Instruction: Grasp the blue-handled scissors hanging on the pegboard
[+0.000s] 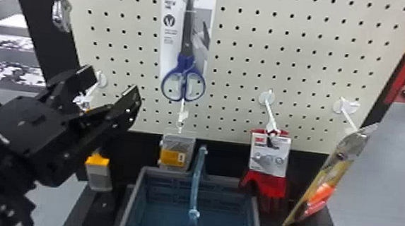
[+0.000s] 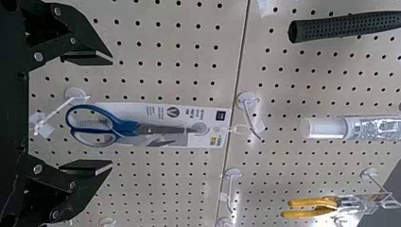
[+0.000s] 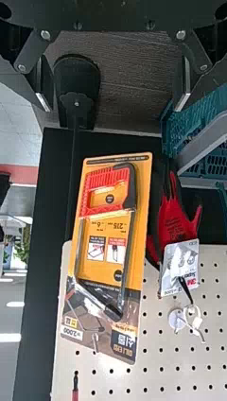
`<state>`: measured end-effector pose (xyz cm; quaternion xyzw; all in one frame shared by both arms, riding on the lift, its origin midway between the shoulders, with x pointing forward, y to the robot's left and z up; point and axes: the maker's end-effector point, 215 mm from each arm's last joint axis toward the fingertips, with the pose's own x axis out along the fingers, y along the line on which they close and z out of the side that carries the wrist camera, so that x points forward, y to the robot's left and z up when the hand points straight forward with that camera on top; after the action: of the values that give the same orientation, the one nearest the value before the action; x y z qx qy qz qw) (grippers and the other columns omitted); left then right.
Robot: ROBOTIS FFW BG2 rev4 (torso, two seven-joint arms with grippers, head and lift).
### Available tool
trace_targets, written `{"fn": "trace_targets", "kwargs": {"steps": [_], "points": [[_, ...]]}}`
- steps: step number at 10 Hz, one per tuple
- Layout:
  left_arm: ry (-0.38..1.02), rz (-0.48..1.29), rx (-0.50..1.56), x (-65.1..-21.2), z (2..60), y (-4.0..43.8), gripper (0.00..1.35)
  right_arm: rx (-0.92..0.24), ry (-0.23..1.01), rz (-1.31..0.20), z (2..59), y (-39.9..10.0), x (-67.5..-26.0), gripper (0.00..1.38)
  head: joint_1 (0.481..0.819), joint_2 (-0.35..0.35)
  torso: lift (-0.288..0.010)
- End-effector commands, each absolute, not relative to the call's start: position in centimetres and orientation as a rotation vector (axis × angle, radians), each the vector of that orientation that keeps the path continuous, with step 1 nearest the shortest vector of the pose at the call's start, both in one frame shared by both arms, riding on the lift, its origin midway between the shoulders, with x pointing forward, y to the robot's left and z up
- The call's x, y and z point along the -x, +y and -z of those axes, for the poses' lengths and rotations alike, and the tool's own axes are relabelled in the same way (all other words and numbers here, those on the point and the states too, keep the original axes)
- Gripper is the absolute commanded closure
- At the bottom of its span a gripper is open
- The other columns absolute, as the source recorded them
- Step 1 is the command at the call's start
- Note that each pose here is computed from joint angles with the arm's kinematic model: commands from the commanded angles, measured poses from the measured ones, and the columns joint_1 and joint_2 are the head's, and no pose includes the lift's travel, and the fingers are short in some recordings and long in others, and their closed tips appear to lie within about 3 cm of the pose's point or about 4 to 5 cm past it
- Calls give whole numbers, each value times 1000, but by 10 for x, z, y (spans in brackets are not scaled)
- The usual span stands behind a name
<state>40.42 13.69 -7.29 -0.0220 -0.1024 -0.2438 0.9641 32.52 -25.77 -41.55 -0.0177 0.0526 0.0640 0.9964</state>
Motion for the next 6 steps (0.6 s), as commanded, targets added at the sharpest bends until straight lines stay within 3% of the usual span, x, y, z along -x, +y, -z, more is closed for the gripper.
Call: {"fn": "trace_targets", "kwargs": {"steps": [1, 6], "points": [[-213, 518, 49, -406, 67, 131, 486, 37, 104, -129, 415, -257, -326, 318, 549, 0, -100], [-226, 632, 33, -410, 52, 102, 479, 38, 101, -127, 415, -257, -328, 318, 549, 0, -100]]}}
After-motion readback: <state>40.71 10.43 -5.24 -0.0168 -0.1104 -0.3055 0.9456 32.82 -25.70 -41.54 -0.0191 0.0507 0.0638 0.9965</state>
